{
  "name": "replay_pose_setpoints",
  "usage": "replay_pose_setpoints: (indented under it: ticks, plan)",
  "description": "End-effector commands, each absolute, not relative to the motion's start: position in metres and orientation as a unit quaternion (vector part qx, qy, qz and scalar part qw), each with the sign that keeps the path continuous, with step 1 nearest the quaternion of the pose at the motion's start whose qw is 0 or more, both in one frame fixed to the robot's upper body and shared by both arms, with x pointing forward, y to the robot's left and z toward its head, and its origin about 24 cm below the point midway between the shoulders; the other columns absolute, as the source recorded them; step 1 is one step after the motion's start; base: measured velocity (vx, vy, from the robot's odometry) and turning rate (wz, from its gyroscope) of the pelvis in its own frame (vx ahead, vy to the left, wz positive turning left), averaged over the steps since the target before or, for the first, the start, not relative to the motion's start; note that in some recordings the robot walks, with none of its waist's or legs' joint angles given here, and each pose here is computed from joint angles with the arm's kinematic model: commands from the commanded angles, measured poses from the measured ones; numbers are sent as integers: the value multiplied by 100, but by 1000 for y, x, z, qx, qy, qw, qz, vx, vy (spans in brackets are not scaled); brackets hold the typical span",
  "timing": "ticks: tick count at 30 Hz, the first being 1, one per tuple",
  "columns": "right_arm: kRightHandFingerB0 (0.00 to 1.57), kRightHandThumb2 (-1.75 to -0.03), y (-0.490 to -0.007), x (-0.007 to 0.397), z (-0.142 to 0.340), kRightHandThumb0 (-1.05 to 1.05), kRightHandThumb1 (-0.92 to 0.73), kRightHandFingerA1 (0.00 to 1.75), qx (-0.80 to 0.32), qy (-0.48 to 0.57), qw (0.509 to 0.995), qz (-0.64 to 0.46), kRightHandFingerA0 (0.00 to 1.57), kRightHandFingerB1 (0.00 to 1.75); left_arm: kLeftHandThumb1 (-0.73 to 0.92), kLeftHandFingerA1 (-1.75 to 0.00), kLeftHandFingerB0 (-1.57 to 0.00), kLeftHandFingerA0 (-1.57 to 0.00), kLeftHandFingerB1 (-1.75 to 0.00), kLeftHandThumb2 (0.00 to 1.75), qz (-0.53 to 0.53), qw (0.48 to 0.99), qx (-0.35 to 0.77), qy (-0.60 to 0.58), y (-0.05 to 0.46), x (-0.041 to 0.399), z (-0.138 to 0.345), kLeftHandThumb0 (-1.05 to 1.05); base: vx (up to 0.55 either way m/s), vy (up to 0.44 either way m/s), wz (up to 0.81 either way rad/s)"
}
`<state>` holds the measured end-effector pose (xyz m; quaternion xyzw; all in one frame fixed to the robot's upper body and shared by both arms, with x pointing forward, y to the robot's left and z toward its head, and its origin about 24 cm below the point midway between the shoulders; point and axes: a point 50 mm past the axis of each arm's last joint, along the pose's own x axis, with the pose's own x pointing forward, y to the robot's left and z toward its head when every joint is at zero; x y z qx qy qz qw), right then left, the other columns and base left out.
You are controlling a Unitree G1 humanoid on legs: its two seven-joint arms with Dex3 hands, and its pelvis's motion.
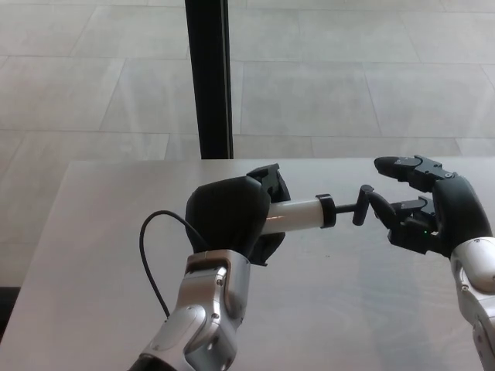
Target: The robot uses its left hand to lift the air pump kept on the middle of the desk and use the right hand to pull out the handle
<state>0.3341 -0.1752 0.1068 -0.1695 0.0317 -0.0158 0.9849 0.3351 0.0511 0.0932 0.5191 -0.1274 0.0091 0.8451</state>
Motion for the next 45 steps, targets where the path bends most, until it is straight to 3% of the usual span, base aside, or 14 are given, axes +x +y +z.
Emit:
replay_pose_setpoints:
  ticks: [1,6,9,14,15,18,22,29,30,33,34,36,43,45]
  plan:
    - [46,-60,-178,337,117,-42,-67,61,-177,4,984,-23,67,37,55,-175,-74,-92,-150,101,13,848,514,-129,53,335,91,-13,0,0,0]
    - [50,-61,-173,340,115,-41,-68,80,-165,4,986,-15,74,38,49,-133,-81,-118,-93,106,11,851,510,-125,50,334,92,-17,0,0,0]
    - [50,-60,-173,340,115,-40,-68,84,-163,2,987,-8,77,39,52,-162,-85,-96,-88,97,11,853,504,-133,48,333,92,-13,0,0,0]
    - [47,-59,-171,340,106,-41,-67,83,-174,23,984,17,76,38,51,-138,-90,-118,-116,104,12,861,493,-127,49,334,95,-23,0,0,0]
    - [48,-59,-171,339,105,-40,-65,83,-174,25,984,18,76,38,55,-175,-74,-90,-142,102,14,860,493,-132,49,334,96,-16,0,0,0]
    - [47,-59,-169,338,100,-39,-66,83,-174,30,984,26,75,39,68,-174,-77,-86,-102,76,13,861,491,-131,48,335,99,-21,0,0,0]
    - [48,-59,-165,337,98,-42,-65,85,-182,28,982,43,72,39,66,-174,-73,-84,-130,65,18,859,495,-128,46,337,102,-18,0,0,0]
    - [55,-61,-163,336,94,-31,-73,77,-192,31,980,47,69,46,62,-162,-83,-88,-94,64,17,867,482,-128,42,337,106,-28,0,0,0]
    - [57,-62,-164,336,94,-30,-76,88,-191,26,980,42,73,49,44,-132,-84,-117,-96,89,17,865,484,-130,42,337,106,-27,0,0,0]
    - [68,-63,-165,337,96,-30,-78,124,-203,12,978,34,91,54,63,-170,-80,-91,-76,75,18,865,484,-128,42,337,105,-21,0,0,0]
    - [72,-63,-166,337,97,-30,-76,135,-203,9,979,32,94,56,50,-131,-81,-117,-93,101,17,868,480,-126,41,337,105,-22,0,0,0]
    - [73,-63,-167,338,97,-29,-76,135,-200,6,979,30,97,56,60,-175,-75,-90,-128,90,17,870,476,-126,41,337,105,-20,0,0,0]
    - [83,-108,-166,339,101,-16,-59,132,-186,-17,982,10,123,84,73,-167,-82,-87,-80,67,17,866,483,-132,41,335,103,-36,0,0,0]
    - [89,-94,-166,340,104,-11,-67,158,-182,-31,983,-5,94,104,49,-133,-69,-122,-74,98,15,865,484,-130,41,335,101,-20,0,0,0]
